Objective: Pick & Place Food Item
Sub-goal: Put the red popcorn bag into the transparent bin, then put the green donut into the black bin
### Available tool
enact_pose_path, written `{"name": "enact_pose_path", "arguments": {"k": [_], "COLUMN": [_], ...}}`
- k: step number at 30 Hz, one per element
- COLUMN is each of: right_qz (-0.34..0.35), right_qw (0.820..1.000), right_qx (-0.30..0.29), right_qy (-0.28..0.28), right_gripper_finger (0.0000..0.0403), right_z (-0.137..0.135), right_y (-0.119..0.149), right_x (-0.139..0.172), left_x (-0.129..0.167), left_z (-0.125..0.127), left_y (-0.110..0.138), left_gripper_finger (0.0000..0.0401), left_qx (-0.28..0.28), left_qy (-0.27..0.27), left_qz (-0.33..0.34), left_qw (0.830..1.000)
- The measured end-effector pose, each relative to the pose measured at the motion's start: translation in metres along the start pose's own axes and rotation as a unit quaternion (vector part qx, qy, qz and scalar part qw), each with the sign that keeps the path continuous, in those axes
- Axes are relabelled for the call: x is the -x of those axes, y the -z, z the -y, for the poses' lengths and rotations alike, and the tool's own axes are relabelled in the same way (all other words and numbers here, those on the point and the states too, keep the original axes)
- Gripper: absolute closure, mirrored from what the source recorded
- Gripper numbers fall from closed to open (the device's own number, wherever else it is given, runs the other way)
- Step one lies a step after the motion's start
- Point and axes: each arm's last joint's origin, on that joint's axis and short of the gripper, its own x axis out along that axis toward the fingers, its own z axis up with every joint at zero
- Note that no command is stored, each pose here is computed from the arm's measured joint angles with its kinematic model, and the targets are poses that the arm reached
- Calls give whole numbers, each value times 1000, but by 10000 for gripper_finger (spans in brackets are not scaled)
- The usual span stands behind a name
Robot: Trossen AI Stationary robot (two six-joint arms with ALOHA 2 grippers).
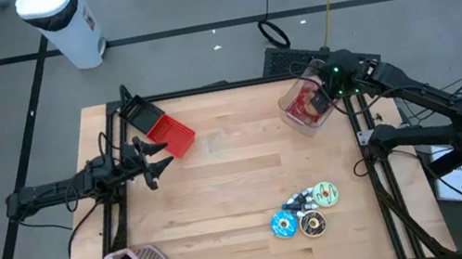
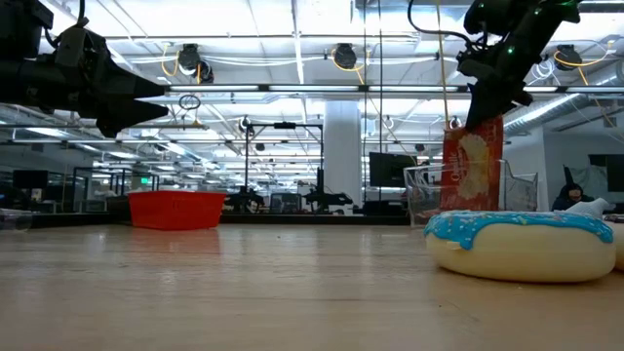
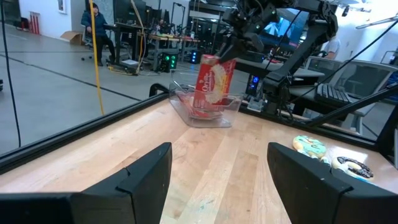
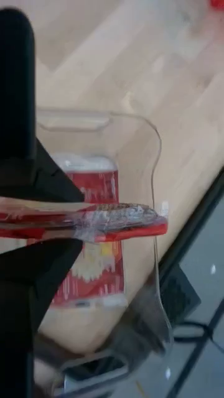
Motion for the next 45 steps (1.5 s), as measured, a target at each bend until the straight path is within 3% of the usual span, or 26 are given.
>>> {"name": "enact_pose_path", "arguments": {"k": [6, 11, 16, 21, 27, 33, 38, 41, 45], "right_qz": [10, 22, 26, 30, 50, 95, 153, 146, 100], "right_qw": [998, 996, 995, 989, 989, 988, 968, 960, 953], "right_qx": [36, 73, 89, 114, 117, 117, 167, 182, 226], "right_qy": [48, 46, 47, 87, 79, -13, -105, -153, -176], "right_gripper_finger": [269, 252, 248, 248, 253, 256, 262, 263, 255], "right_z": [3, 3, 3, 5, 4, -8, -40, -65, -100], "right_y": [2, 14, 22, 21, 17, 13, 13, 24, 51], "right_x": [-6, -28, -38, -38, -38, -30, -15, -7, -1], "left_x": [0, 0, 0, 0, 0, 0, 0, 0, 0], "left_z": [0, 0, 0, 0, 0, 0, 0, 0, 0], "left_y": [0, 0, 0, 0, 0, 0, 0, 0, 0], "left_gripper_finger": [134, 135, 134, 135, 134, 134, 134, 134, 134], "left_qx": [0, 0, 0, 0, 0, 0, 0, 0, 0], "left_qy": [0, 0, 0, 0, 0, 0, 0, 0, 0], "left_qz": [0, 0, 0, 0, 0, 0, 0, 0, 0], "left_qw": [1000, 1000, 1000, 1000, 1000, 1000, 1000, 1000, 1000]}}
